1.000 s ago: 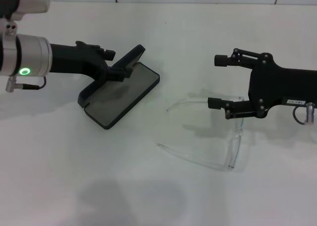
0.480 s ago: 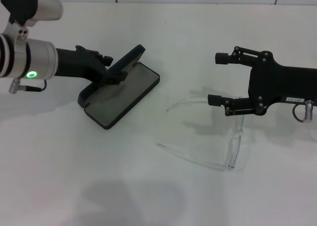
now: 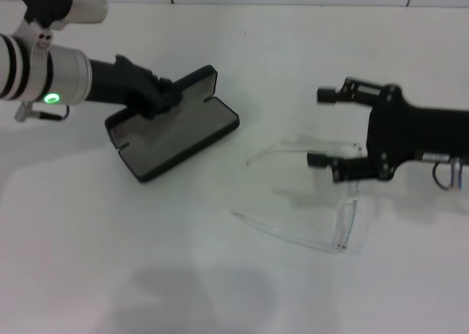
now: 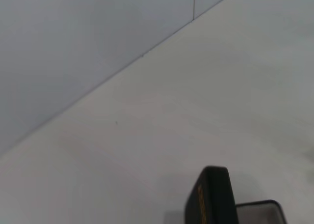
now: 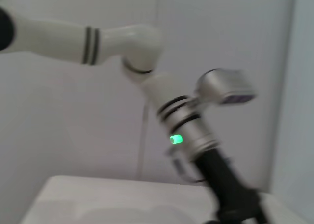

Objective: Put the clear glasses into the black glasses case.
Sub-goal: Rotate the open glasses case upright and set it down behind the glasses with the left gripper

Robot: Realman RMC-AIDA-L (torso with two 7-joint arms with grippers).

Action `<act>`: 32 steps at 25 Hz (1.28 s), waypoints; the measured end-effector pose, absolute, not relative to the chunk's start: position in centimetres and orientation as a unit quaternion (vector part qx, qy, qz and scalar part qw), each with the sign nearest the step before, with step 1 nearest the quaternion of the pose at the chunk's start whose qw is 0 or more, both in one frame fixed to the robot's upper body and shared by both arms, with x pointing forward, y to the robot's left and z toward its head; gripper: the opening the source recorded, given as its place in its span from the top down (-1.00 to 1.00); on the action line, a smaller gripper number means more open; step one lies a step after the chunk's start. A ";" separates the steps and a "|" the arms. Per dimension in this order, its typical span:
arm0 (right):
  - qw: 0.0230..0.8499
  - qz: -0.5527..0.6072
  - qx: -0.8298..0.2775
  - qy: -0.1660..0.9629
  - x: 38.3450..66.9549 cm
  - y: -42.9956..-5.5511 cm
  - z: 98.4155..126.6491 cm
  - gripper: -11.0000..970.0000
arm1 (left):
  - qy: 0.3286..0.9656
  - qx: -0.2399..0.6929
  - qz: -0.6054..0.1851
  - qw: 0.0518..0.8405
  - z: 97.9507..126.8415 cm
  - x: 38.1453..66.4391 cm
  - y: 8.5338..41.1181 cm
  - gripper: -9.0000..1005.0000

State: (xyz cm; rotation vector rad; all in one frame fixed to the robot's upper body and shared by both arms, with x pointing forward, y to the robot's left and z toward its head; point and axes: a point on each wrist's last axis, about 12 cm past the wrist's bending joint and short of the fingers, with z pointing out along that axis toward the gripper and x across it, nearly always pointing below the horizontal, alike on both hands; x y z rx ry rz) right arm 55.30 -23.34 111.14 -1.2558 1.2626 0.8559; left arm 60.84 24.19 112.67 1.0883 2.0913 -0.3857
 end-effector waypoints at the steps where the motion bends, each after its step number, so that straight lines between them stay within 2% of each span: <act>1: 0.546 0.365 -0.538 0.528 55.0 -23.3 111.0 -0.80 | 0.809 0.430 -0.143 0.374 113.0 61.0 24.2 0.36; 5: 0.527 0.387 -0.562 0.506 53.7 -23.4 110.7 -0.80 | 0.779 0.465 -0.120 0.403 114.7 61.7 23.3 0.50; 11: 0.500 0.398 -0.580 0.505 52.7 -23.2 109.9 -0.80 | 0.686 0.578 -0.090 0.433 116.9 63.0 19.2 0.62; 19: 0.501 0.394 -0.580 0.507 51.7 -23.7 108.9 -0.80 | 0.632 0.666 -0.094 0.386 116.4 63.9 13.2 0.53; 24: 0.505 0.386 -0.573 0.517 51.4 -24.2 108.5 -0.80 | 0.624 0.683 -0.094 0.368 115.7 63.6 12.0 0.47; 32: 0.505 0.383 -0.572 0.521 51.3 -24.4 108.3 -0.80 | 0.620 0.684 -0.090 0.374 115.1 63.1 11.6 0.37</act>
